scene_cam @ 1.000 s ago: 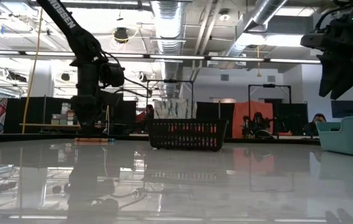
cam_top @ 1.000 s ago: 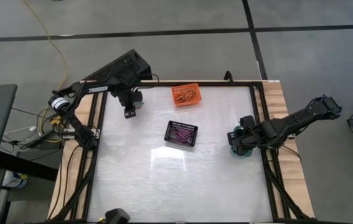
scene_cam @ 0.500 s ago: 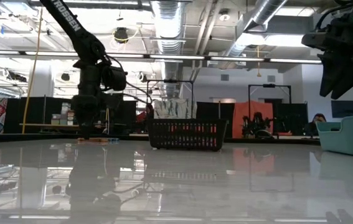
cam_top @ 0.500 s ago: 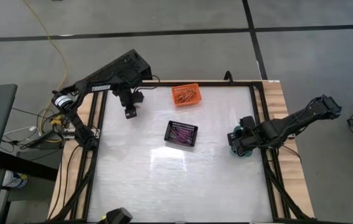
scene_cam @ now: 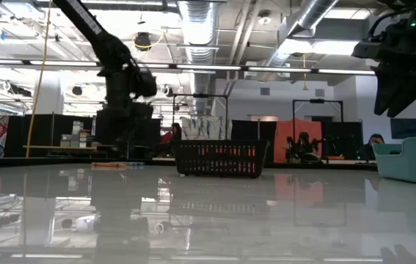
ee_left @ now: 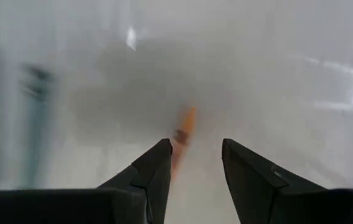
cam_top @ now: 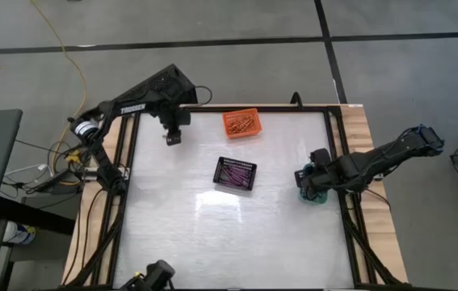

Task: Sort crayons
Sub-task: Put the orange crayon into the orange bin

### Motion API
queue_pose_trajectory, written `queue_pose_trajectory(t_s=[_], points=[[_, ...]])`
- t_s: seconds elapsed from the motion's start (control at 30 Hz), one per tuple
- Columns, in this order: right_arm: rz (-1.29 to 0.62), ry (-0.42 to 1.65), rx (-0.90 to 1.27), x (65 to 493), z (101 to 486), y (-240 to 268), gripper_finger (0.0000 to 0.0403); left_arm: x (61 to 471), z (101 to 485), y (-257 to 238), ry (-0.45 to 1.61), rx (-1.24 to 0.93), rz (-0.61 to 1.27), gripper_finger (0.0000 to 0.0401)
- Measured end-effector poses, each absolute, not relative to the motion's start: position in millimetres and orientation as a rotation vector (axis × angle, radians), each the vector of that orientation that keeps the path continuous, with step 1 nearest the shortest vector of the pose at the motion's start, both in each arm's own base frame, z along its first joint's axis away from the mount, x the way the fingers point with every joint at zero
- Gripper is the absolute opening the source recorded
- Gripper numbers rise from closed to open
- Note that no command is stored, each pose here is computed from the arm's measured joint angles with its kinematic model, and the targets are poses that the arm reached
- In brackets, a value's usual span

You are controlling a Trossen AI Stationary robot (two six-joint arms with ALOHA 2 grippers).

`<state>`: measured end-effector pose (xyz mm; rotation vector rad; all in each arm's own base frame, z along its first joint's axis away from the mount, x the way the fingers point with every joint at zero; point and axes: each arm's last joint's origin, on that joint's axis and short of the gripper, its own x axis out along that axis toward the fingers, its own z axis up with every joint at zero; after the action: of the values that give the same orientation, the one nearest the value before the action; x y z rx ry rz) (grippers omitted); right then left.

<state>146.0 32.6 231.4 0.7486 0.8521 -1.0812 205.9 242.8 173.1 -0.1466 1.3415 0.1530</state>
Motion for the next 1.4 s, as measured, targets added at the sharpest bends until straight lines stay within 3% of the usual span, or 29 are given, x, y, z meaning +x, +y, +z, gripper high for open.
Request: queue_pose_trajectory(t_s=[0.27, 0.4, 0.57, 0.73, 0.9, 1.03, 1.4], points=[[-1.064, 0.871, 0.717, 145.9, 231.4, 32.3, 0.0109, 205.4, 162.4, 250.0, 1.402, -0.053, 0.160, 0.0133], [-1.065, 0.867, 0.712, 145.9, 231.5, 32.2, 0.0109, 202.0, 147.5, 249.8, 1.470, -0.109, 0.104, 0.0121], [-1.065, 0.869, 0.705, 145.7, 231.5, 32.1, 0.0109, 205.9, 140.1, 250.1, 1.470, -0.153, 0.115, 0.0082], [-1.065, 0.869, 0.705, 145.7, 231.5, 32.1, 0.0109, 212.1, 139.6, 246.5, 1.491, -0.115, 0.123, 0.0014], [-1.068, 0.858, 0.697, 145.8, 231.7, 31.8, 0.0109, 218.8, 142.5, 242.5, 1.477, -0.111, 0.126, 0.0005], [-1.070, 0.853, 0.694, 145.9, 231.8, 31.6, 0.0109, 234.3, 160.1, 242.0, 1.394, -0.107, 0.109, 0.0002], [-1.054, 0.833, 0.716, 148.6, 232.1, 32.5, 0.0109, 312.2, 283.2, 246.3, 0.894, 0.080, 0.150, 0.0001]])
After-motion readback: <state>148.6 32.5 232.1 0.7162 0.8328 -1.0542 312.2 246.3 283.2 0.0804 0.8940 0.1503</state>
